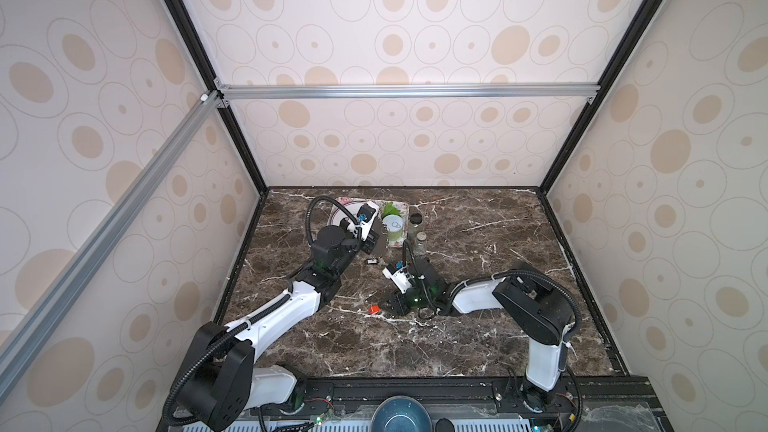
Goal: Put the keys on the keyring
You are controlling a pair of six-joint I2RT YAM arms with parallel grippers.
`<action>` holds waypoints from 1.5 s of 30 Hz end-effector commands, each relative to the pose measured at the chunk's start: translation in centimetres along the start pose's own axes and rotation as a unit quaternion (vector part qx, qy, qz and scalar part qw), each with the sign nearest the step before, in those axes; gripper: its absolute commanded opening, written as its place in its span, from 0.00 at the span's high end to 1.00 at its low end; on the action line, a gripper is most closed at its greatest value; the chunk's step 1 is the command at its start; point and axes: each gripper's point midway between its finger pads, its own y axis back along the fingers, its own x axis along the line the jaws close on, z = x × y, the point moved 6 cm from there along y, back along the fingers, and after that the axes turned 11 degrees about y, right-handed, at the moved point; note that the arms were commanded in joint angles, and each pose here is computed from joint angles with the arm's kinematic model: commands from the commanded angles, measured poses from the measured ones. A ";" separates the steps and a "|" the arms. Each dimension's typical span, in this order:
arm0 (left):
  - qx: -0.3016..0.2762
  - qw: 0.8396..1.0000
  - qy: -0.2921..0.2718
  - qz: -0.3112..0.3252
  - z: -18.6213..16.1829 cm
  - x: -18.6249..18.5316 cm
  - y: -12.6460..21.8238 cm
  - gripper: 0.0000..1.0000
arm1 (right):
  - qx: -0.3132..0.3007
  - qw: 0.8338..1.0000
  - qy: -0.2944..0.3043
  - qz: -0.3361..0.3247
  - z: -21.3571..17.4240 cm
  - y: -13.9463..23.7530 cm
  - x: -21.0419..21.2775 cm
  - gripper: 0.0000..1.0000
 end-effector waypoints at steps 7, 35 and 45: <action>-0.041 0.999 -0.002 0.002 2.2 0.2 0.6 1.00 | 0.024 0.999 -0.022 -0.001 -2.3 0.3 -0.2 0.69; -0.041 0.999 -0.002 -0.001 2.3 0.1 0.5 1.00 | -0.006 0.999 -0.037 0.015 -2.8 1.1 -0.5 0.96; -0.043 0.999 -0.003 -0.008 2.3 0.0 0.6 1.00 | -0.045 0.998 -0.040 0.007 -1.3 2.9 -0.1 1.00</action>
